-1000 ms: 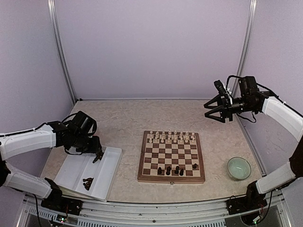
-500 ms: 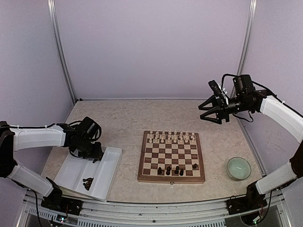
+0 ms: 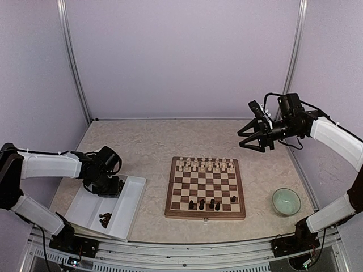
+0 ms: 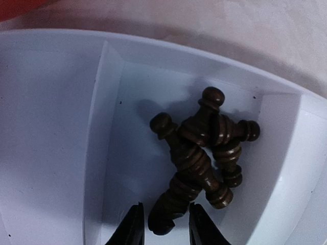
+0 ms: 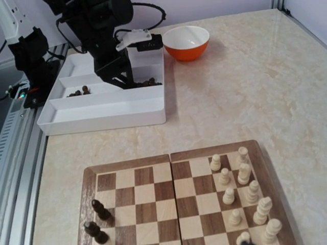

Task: Set up the chess pieces on the board
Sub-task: Pick up the knight from the storage box.

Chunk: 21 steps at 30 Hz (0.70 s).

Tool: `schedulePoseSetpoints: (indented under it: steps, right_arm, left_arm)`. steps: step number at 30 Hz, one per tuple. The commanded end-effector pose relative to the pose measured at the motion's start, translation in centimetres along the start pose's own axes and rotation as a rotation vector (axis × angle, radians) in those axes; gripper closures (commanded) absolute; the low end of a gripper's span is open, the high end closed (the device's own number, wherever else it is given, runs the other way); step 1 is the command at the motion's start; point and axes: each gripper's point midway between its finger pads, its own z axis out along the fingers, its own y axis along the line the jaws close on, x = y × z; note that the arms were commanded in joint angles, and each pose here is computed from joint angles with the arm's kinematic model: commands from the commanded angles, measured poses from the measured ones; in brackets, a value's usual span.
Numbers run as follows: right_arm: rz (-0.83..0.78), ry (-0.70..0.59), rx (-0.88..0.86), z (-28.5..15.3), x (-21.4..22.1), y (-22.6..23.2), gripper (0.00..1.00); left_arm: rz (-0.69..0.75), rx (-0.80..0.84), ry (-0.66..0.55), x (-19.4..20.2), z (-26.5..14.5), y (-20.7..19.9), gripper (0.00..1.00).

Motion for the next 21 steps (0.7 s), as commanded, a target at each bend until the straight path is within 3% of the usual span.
schedulePoseSetpoints:
  steps: [1, 10, 15, 21]
  right_arm:
    - [-0.016, -0.007, 0.006, -0.2, -0.5, 0.7, 0.37]
    - [-0.013, -0.002, 0.015, -0.6, -0.9, 1.3, 0.37]
    - [-0.016, 0.0, 0.011, -0.8, -1.2, 1.9, 0.37]
    - [-0.009, 0.011, -0.023, 0.2, -0.8, 2.4, 0.37]
  left_arm:
    - [0.006, -0.01, 0.023, 0.6, 1.3, 0.2, 0.74]
    - [0.073, 0.029, -0.018, 0.6, -0.6, -2.0, 0.91]
    - [0.117, 0.085, -0.045, 1.0, -4.8, -4.2, 0.93]
    - [0.077, 0.165, -0.118, 1.6, -10.9, -3.9, 0.95]
